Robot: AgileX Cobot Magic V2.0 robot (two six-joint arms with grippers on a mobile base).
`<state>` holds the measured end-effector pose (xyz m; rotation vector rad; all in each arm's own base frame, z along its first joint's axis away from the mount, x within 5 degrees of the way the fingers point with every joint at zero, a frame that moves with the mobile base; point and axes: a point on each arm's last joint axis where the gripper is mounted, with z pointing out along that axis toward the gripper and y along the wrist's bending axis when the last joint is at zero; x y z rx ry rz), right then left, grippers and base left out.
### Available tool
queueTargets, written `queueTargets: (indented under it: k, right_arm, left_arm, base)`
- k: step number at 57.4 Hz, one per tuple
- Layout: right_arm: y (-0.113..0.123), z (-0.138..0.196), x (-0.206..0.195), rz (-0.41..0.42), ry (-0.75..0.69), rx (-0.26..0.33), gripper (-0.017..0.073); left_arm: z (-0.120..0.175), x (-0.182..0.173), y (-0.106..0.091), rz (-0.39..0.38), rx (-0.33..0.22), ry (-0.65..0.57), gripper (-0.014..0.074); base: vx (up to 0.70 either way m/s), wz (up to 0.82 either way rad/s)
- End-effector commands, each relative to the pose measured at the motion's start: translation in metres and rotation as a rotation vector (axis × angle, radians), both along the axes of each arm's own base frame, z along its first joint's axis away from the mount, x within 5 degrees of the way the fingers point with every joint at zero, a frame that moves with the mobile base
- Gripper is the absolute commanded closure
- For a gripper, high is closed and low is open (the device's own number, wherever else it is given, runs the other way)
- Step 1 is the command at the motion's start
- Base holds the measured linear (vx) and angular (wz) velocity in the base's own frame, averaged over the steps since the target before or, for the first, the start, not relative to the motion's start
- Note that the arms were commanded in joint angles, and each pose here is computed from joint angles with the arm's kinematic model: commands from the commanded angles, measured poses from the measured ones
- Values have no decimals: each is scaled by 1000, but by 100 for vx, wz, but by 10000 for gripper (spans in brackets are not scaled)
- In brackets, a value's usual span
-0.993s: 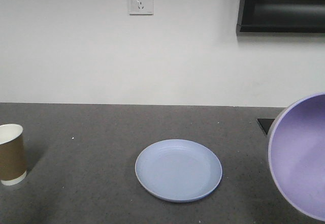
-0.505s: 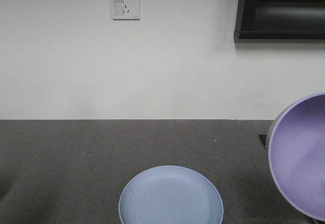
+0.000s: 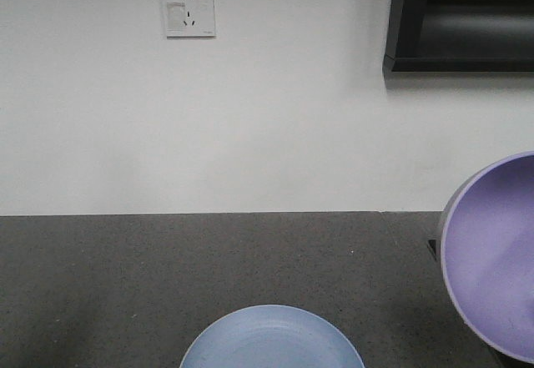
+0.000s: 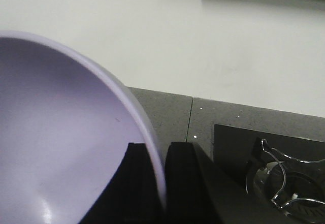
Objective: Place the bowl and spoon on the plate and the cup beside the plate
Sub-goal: 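Drive the base to the counter with the pale blue plate, then lower the lilac bowl onto the pale blue plate with the right gripper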
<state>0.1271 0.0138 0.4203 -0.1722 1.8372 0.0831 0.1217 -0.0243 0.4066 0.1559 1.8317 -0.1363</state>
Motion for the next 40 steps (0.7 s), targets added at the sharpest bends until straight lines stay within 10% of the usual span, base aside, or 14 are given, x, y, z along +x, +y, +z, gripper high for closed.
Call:
queueTargets:
  k: [1,40]
  right_arm:
    - [-1,17,0,-16,-116,10,568]
    - [-1,17,0,-16,-115,10,568]
  left_arm:
    - [17,-1,-1,-14,-24,-113,596]
    - [17,-1,-1,-14,-24,-113,596]
  base:
    - [9,-3]
    - [3,-1]
